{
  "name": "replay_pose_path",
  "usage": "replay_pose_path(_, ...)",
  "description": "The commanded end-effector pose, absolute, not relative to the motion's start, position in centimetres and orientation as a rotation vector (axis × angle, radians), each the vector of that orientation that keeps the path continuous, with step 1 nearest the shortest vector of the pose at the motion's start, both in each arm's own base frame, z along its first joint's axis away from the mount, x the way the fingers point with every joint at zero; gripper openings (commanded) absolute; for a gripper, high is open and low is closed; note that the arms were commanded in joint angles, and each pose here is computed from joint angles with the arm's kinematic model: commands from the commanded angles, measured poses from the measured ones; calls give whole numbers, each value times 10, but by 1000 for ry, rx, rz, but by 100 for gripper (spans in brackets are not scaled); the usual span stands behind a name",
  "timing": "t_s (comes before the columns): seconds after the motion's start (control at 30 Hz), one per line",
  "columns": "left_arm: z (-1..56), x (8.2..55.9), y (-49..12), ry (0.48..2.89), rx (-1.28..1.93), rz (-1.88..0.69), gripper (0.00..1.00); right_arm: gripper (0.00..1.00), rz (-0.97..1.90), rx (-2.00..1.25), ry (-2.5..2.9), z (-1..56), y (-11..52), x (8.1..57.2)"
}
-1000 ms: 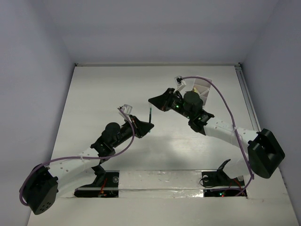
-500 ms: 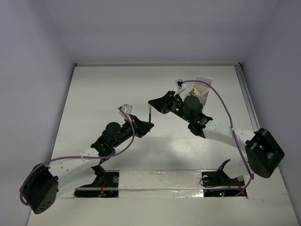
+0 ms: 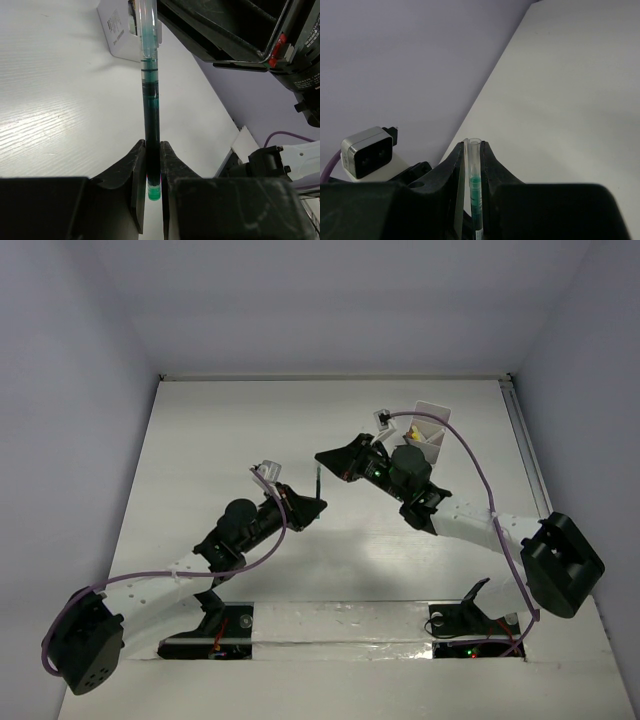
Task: Sort the stationery into containers
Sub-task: Close the pen cap on the pen.
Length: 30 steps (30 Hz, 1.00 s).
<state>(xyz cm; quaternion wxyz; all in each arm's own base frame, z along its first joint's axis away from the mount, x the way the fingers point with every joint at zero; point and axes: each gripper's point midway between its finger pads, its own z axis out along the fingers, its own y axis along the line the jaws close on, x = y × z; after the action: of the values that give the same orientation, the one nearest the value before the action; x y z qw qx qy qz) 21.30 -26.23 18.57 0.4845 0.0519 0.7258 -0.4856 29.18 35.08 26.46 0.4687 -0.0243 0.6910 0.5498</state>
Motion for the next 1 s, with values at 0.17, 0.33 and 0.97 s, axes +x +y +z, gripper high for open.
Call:
replay_pose_path(0.17,241,226,-262,1607,125,-1174,0,0,1345,-99,1708,261,358,279)
replay_pose_path(0.33,241,226,-262,1615,136,-1167,0,0,1301,-141,1740,257,358,279)
replay_pose_path(0.97,263,238,-244,1577,136,-1066,0,0,1255,-290,1872,230,364,260)
